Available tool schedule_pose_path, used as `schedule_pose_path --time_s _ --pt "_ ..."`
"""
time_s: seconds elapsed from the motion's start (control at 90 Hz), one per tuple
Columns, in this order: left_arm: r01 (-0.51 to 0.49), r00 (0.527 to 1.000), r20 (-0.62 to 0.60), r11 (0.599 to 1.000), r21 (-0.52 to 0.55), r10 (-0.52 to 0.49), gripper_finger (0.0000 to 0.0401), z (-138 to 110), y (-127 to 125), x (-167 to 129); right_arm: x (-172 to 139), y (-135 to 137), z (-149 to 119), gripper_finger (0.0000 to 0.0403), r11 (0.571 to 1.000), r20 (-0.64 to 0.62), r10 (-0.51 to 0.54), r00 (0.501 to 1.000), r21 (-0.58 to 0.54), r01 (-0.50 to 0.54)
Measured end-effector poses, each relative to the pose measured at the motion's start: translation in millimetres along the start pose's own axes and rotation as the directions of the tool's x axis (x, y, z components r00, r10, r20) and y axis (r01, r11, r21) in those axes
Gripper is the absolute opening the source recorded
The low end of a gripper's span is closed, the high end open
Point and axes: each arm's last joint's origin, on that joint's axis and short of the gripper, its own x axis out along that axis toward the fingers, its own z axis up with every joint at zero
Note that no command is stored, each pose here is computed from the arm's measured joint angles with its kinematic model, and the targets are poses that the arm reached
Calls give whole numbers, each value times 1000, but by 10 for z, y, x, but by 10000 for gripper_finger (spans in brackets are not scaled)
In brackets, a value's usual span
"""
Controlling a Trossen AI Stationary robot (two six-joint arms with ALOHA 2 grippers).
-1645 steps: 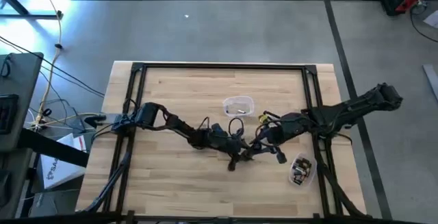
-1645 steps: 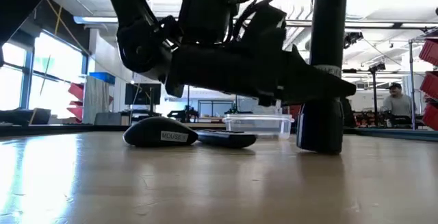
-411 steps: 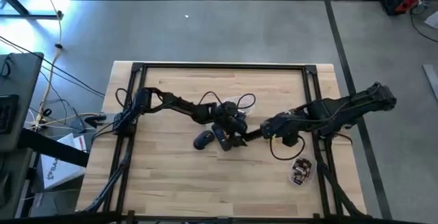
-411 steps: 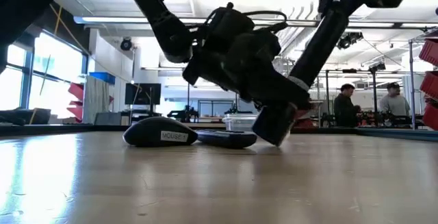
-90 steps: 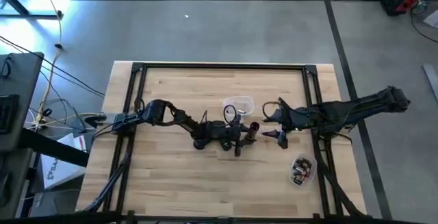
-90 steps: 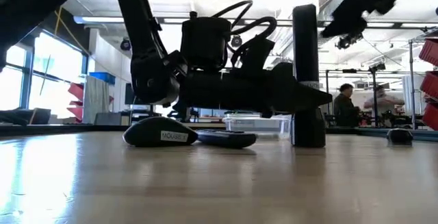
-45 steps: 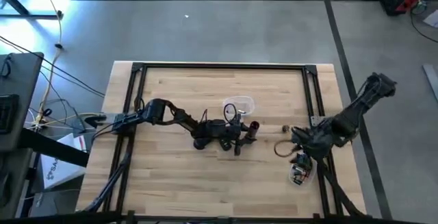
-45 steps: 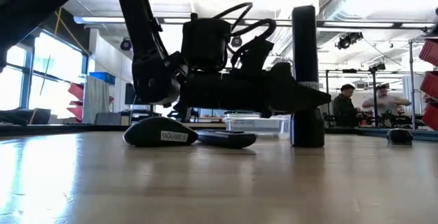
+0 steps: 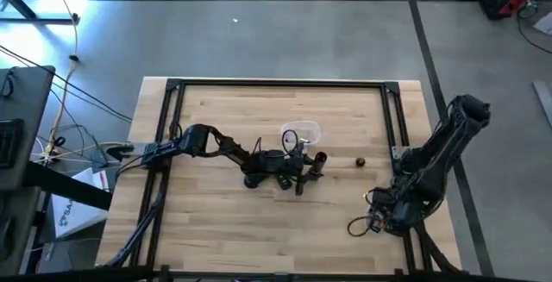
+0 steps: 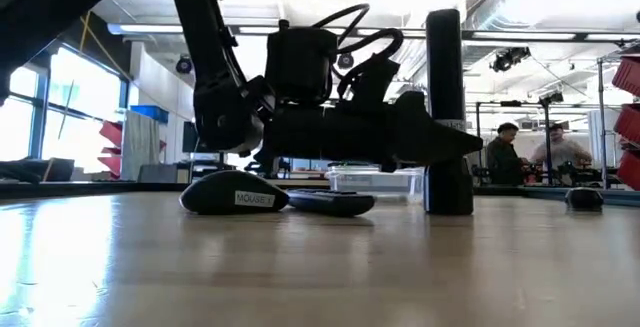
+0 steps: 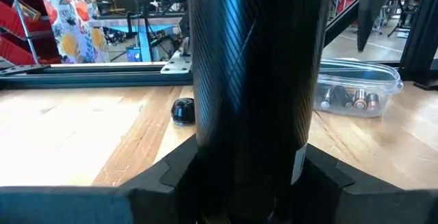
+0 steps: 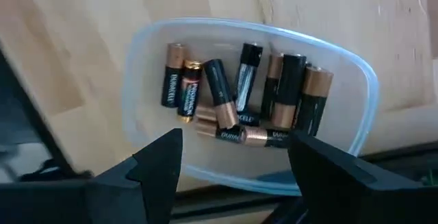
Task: Insert battery
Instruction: Insert the black battery into the flashlight
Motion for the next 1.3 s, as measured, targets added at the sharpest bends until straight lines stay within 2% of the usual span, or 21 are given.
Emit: schedule_pose_path --time_s 0.211,0.333,0.589,0.756,1.078,1.3 --pt "0 1000 1 1000 0 0 152 1 0 0 190 45 50 230 990 29 -127 991 -53 129" --pt "0 1000 3 1000 -4 0 152 2 2 0 226 29 114 209 985 39 -161 986 -62 163" --pt "0 1000 5 1000 -9 0 152 3 2 0 395 -38 164 132 993 56 -104 993 -57 107" --pt "-1 1000 5 1000 -9 1 152 3 3 0 463 -119 138 101 990 40 -141 989 -5 142" --pt "-1 1000 5 1000 -9 1 152 3 2 0 455 -115 156 91 989 58 -142 988 -44 144" --pt "-1 1000 5 1000 -10 1 152 3 2 0 535 -169 199 91 991 91 -133 987 11 132"
